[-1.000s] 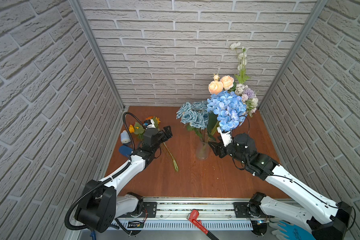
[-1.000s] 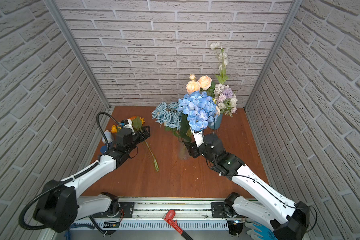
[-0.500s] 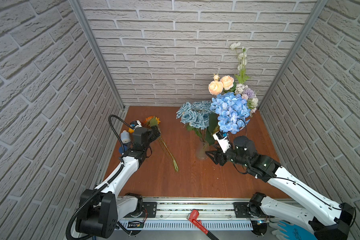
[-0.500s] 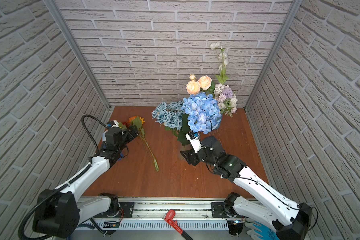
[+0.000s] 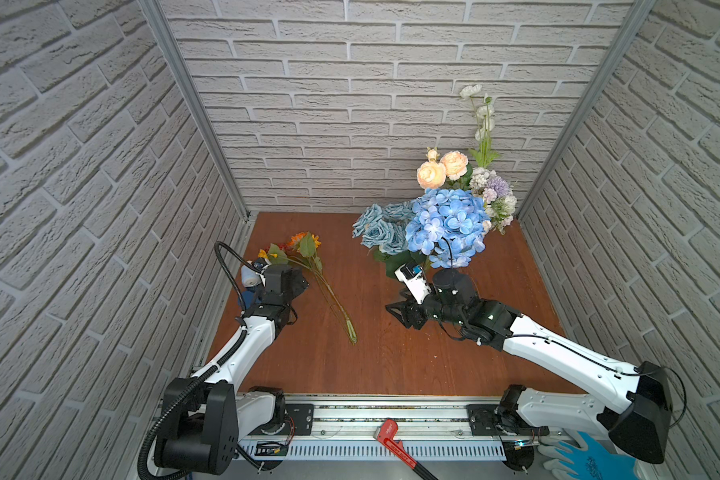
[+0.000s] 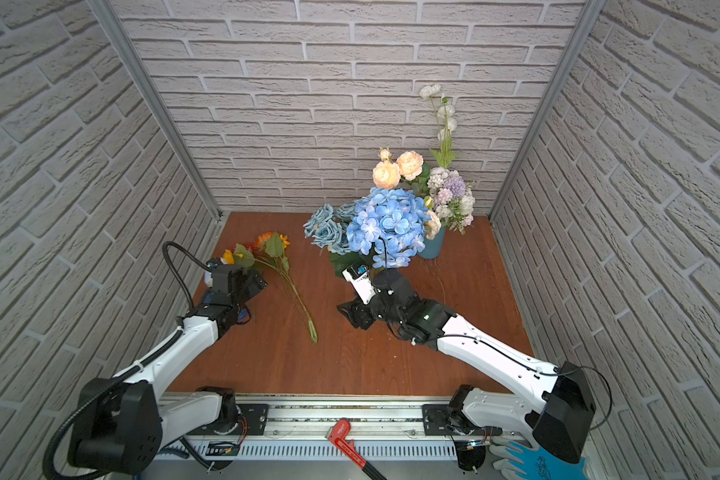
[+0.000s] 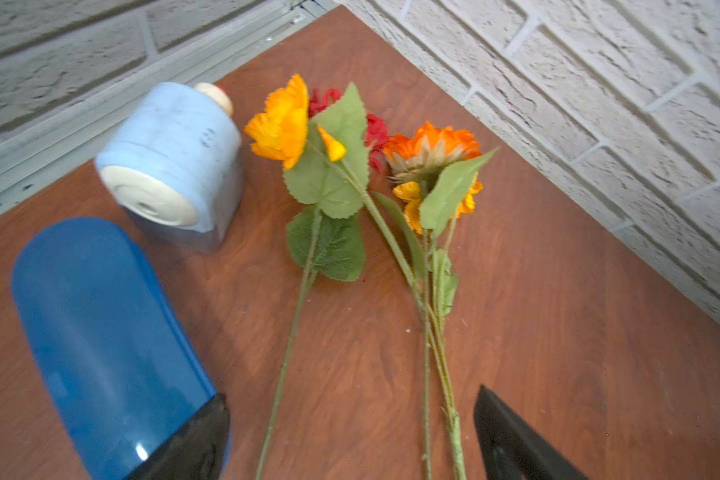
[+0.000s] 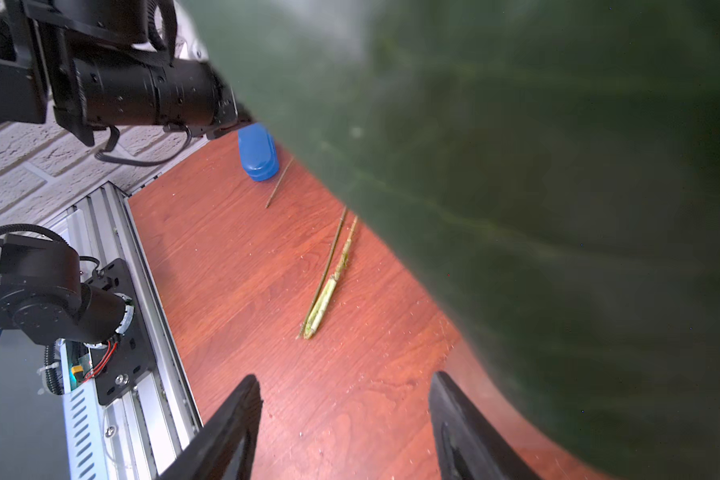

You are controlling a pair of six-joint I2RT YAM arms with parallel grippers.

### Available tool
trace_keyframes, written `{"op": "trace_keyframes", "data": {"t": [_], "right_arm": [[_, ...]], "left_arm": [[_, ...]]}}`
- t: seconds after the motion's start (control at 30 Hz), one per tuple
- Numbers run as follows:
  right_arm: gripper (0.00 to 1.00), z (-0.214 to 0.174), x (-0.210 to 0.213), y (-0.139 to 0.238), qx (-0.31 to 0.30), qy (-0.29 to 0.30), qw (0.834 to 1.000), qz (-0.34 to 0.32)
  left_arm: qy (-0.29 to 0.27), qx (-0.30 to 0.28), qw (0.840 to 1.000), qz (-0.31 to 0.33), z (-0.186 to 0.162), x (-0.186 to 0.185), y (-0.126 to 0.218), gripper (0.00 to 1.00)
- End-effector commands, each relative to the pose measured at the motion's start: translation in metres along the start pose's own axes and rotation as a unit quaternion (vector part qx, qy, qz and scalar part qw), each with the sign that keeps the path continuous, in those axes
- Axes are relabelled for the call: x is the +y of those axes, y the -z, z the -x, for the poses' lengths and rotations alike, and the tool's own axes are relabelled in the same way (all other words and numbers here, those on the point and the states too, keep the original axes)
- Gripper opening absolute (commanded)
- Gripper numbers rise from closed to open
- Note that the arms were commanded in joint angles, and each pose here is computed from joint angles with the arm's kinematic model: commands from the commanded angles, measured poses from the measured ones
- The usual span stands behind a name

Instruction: Arrange the flowers into the vase

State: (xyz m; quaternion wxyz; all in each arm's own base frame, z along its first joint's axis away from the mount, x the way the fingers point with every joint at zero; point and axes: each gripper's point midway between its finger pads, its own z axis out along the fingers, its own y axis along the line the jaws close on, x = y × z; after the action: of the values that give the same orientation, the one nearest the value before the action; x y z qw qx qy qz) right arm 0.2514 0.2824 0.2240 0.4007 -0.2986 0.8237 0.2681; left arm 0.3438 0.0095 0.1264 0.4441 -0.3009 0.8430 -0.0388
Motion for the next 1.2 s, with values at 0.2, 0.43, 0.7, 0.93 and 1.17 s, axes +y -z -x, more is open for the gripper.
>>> {"op": "trace_keyframes", "data": {"t": [0.2,0.43,0.7,0.93,1.17], "right_arm": [[0.65,0.037,0.01,0.001,-0.058,0.02,0.998,0.011],[0.65,0.039,0.008,0.006,-0.065,0.02,0.998,0.002],[0.65,0.042,0.006,0.009,-0.069,0.023,0.997,-0.003],[0.65,0.044,0.007,0.009,-0.07,0.026,0.997,-0.003],[0.65,0.047,0.007,0.011,-0.074,0.029,0.997,-0.005]], "left_arm": [[-0.041,0.042,0.995,0.08,-0.009,0.027,-0.05,0.63],[-0.044,0.081,0.992,0.092,-0.018,0.023,-0.086,0.58],[-0.046,0.112,0.988,0.096,-0.033,0.021,-0.11,0.41],[-0.044,0.117,0.988,0.088,-0.035,0.017,-0.115,0.11],[-0.062,0.093,0.989,0.095,-0.018,0.013,-0.102,0.0]]}}
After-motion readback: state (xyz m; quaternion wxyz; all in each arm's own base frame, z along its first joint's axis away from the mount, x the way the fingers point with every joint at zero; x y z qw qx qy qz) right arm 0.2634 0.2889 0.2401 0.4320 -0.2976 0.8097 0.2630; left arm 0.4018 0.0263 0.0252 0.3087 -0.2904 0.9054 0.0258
